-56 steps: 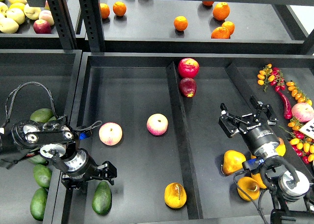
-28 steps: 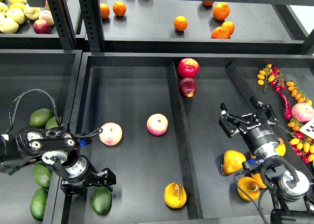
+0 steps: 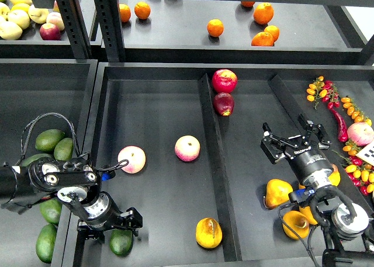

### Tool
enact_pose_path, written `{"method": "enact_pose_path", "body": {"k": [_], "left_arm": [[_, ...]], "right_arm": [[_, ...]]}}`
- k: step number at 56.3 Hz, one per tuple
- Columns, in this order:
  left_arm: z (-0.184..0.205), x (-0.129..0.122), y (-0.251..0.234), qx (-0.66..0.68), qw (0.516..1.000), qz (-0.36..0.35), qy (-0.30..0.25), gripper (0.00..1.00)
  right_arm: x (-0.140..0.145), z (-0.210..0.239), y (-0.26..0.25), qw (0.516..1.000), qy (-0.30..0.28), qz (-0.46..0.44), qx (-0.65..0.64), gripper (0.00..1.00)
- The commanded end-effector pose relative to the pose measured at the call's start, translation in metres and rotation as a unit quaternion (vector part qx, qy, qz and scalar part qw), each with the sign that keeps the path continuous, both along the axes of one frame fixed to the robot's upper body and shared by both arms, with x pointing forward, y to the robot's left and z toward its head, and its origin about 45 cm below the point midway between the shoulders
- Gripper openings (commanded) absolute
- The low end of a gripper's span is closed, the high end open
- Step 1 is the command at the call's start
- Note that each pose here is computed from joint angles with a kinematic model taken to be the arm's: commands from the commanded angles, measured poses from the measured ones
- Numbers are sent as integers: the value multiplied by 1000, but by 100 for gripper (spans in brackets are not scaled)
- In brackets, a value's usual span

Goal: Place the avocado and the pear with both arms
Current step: 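Close the left gripper around the avocado, then lift the avocado and carry it into the avocado bin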

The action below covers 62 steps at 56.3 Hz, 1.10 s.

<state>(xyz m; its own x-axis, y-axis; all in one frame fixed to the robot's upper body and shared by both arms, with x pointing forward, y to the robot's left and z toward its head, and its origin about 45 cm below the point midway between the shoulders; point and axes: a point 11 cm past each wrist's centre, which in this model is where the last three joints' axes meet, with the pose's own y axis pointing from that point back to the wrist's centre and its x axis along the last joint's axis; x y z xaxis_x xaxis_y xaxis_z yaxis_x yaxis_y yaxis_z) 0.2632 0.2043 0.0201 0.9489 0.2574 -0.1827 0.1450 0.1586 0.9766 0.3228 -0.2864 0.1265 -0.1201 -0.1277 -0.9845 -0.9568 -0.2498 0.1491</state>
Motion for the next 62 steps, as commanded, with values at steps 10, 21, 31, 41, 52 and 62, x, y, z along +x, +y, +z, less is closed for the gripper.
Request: {"method": "enact_pose_path", "body": {"k": [10, 21, 31, 41, 52, 62], "left_arm": [[-1, 2, -1, 3, 1000, -1, -2, 76], [-2, 4, 4, 8, 1000, 4, -6, 63], [-2, 6, 5, 7, 1000, 11, -5, 47], [-1, 6, 5, 4, 1000, 15, -5, 41], [7, 18, -2, -14, 999, 38, -13, 30], [44, 68, -10, -36, 995, 69, -66, 32]], "right_arm": [[0, 1, -1, 1000, -2, -1, 0, 100], [1, 2, -5, 1000, -3, -8, 1, 100], [1, 3, -6, 1000, -5, -8, 1, 100], [1, 3, -6, 1000, -5, -9, 1, 100], [1, 3, -6, 1000, -5, -9, 1, 100], [1, 3, -6, 1000, -6, -9, 1, 100]]}}
